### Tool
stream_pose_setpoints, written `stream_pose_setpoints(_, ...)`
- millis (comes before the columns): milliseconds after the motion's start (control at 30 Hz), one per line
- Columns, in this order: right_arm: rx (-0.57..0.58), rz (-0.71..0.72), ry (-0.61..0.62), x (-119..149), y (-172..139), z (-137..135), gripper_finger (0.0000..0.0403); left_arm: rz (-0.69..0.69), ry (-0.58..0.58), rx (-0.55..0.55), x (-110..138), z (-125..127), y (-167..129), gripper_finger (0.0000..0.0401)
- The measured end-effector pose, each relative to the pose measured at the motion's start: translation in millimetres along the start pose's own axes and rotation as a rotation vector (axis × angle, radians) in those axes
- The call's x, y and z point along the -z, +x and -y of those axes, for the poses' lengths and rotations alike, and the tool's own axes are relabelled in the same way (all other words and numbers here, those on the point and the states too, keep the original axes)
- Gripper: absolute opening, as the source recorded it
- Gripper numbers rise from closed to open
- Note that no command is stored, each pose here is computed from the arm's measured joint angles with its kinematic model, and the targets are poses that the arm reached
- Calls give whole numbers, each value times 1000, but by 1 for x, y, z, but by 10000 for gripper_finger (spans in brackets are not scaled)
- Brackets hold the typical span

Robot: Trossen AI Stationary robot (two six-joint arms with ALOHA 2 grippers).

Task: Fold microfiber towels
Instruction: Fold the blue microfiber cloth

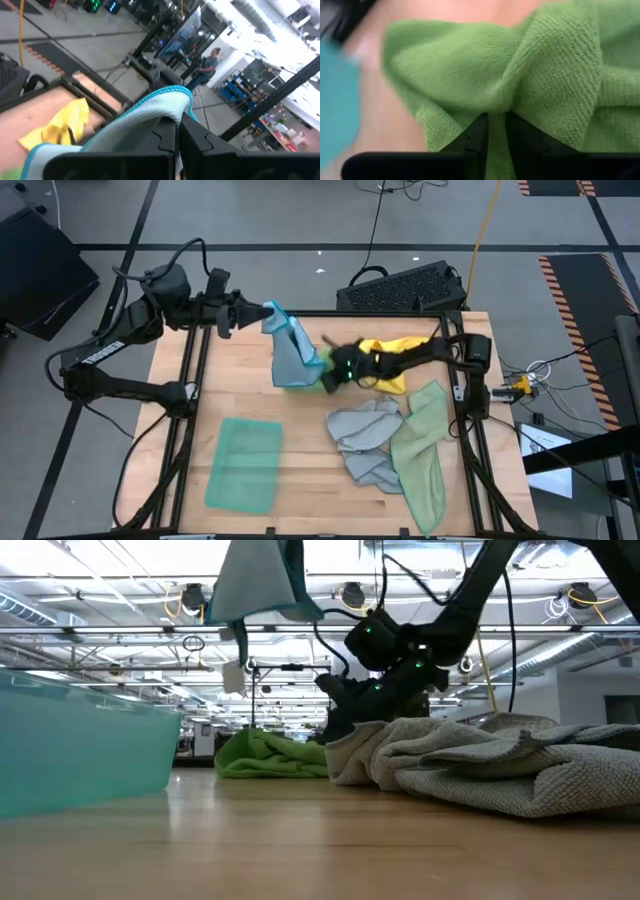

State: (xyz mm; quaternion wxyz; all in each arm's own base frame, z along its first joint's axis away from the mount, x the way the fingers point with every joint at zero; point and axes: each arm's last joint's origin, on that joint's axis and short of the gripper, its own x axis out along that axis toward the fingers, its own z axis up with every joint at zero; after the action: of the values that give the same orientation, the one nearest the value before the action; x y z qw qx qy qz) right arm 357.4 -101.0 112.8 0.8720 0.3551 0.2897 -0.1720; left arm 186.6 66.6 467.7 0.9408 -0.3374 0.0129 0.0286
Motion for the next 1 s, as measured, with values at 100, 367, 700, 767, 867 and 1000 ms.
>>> stream_pose_setpoints(100, -28, 57, 28, -29, -4, 9, 52, -22, 0, 24, 3, 2, 5, 8)
stream_pose_setpoints(367, -127, -86, 95, -59, -44, 23, 51, -230, 26, -8, 27, 1, 11, 9)
stream_pose_setpoints(700, -118, -61, -92, -62, -132, -30, 61, -604, 49, -152, 89, -27, 24, 10)
stream_pose_setpoints(767, -101, -44, -99, -58, -141, -41, 71, -628, 26, -178, 101, -37, 28, 10)
stream_pose_setpoints(867, -123, -16, -76, -55, -147, -55, 89, -619, -33, -201, 113, -50, 35, 10)
stream_pose_setpoints(1000, -188, 14, -42, -50, -150, -73, 117, -556, -52, -166, 120, -57, 47, 10)
